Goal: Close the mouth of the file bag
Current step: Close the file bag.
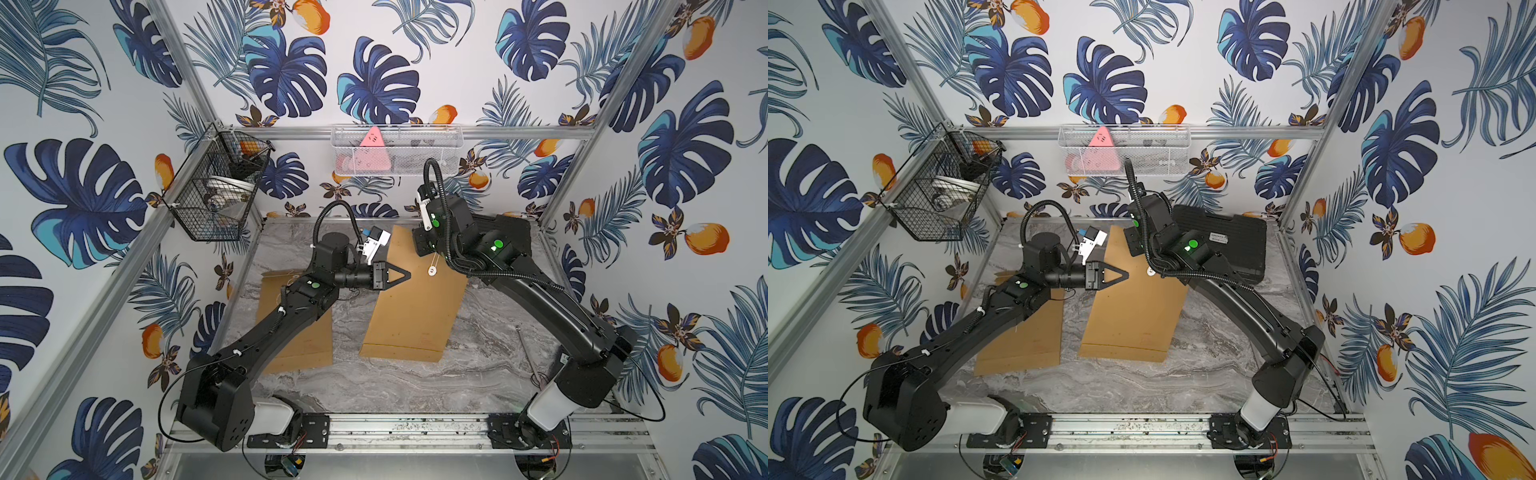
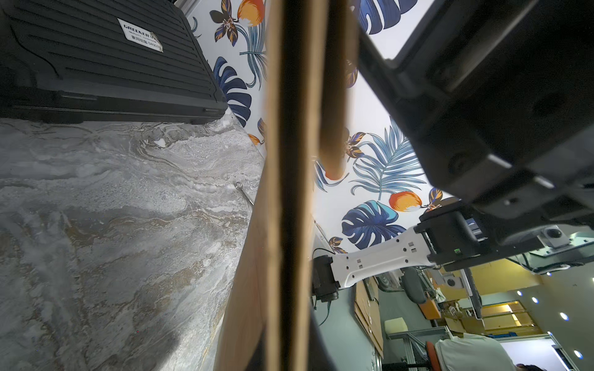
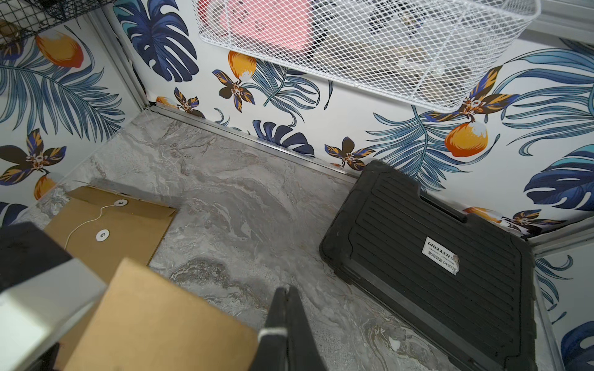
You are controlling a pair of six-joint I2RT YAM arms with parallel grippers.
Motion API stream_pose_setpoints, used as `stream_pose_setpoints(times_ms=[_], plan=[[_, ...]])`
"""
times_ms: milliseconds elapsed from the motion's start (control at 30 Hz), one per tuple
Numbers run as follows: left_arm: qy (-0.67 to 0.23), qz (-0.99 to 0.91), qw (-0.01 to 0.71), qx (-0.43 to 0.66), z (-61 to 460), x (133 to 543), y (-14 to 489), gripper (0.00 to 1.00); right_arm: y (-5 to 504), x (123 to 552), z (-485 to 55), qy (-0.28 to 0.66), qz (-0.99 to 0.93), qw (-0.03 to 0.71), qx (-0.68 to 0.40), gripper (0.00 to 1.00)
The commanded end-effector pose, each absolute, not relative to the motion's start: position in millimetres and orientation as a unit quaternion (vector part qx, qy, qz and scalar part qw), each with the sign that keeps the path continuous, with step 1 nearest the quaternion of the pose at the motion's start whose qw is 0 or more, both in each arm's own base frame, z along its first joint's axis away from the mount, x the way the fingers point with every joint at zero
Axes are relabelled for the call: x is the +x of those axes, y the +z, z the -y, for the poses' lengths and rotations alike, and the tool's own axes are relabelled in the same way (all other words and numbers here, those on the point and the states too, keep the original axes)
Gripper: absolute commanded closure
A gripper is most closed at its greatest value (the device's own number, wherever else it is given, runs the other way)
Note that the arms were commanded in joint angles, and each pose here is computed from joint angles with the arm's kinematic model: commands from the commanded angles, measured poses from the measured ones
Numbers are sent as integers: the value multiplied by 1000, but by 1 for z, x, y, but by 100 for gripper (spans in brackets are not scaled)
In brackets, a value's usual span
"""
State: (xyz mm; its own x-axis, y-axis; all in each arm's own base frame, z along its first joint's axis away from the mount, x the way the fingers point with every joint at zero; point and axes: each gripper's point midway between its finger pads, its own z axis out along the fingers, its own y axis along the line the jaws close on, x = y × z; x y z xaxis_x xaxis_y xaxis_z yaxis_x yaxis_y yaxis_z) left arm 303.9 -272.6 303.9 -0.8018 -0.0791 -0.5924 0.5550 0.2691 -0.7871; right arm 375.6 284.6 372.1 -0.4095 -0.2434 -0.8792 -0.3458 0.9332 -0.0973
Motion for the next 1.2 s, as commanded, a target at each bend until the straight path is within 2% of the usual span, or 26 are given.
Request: stream_pose_setpoints(times_ms=[0,600,1067,1167], plan=[[-583,-741,288,167,273,307,311,100,361,364,-297,78,-848,489,-187,100],[-581,-729,324,162,264,331,332,100,325,329,-263,129,-860,481,-111,100],[-595,-712,328,178,264,324,346,100,310,324,-263,267,-851,441,-99,100],[-597,-710,328,180,265,323,349,100,309,324,-262,286,-846,440,-94,97]])
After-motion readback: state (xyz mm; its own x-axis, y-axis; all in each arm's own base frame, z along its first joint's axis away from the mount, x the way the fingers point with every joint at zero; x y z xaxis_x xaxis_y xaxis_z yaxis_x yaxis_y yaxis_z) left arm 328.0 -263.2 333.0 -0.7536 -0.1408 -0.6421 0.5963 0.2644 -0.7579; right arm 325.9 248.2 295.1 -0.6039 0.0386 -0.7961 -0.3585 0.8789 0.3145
